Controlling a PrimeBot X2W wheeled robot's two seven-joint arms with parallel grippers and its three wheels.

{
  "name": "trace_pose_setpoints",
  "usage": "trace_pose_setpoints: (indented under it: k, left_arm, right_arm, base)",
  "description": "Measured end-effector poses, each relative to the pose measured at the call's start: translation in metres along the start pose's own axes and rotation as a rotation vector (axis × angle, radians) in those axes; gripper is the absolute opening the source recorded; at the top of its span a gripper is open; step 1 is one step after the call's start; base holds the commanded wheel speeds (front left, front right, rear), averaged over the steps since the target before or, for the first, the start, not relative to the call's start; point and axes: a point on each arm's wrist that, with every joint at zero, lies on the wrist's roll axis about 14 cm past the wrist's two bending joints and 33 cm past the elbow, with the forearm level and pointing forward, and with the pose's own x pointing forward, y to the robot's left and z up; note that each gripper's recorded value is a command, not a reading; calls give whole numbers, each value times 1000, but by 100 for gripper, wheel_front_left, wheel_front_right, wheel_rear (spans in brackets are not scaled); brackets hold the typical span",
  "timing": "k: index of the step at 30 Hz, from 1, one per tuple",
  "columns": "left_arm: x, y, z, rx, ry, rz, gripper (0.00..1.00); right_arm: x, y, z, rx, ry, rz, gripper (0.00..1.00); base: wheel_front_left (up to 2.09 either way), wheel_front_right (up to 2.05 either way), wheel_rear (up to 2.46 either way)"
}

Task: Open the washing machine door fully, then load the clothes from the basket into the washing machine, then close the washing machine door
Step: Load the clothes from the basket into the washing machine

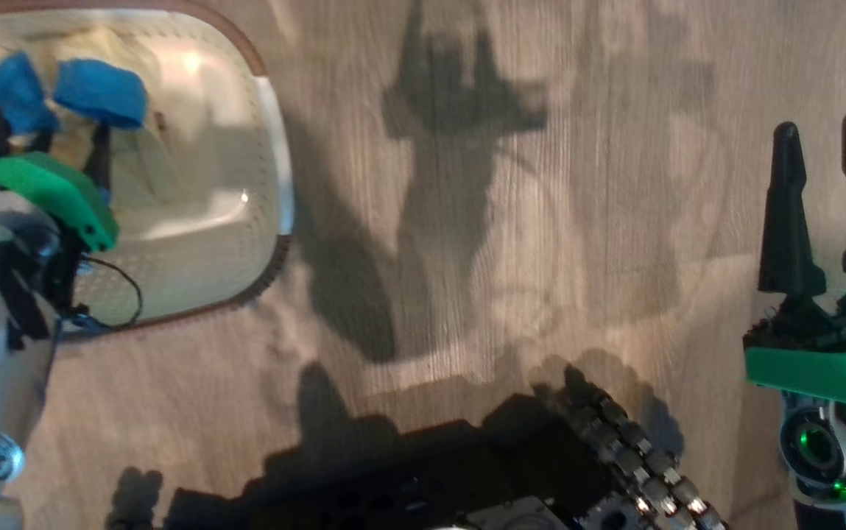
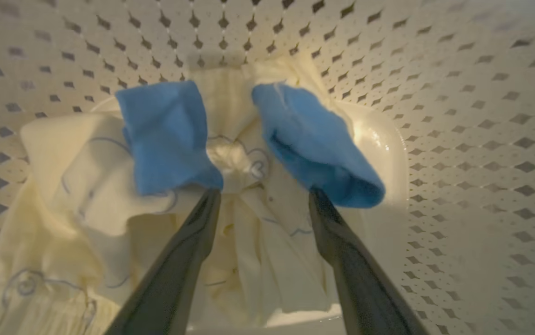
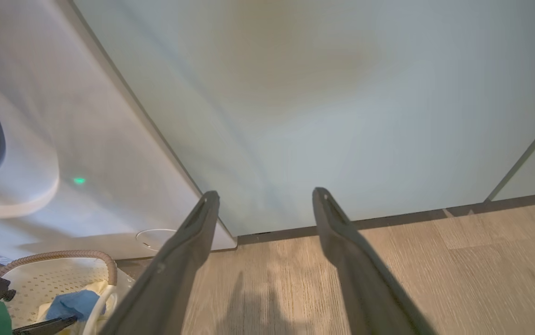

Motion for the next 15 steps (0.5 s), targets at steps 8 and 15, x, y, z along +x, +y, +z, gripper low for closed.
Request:
trace_pose_setpoints:
  k: [8,15]
  left_arm:
    - [32,7,-28,-4,71,-2,100]
    - [42,5,-41,-11,115,1,100]
  right_arm:
    - [1,-5,-21,3,54,-15,100]
    - [0,-7,-25,2,67,-20,100]
  base:
    - [0,0,0]
    - [0,0,0]
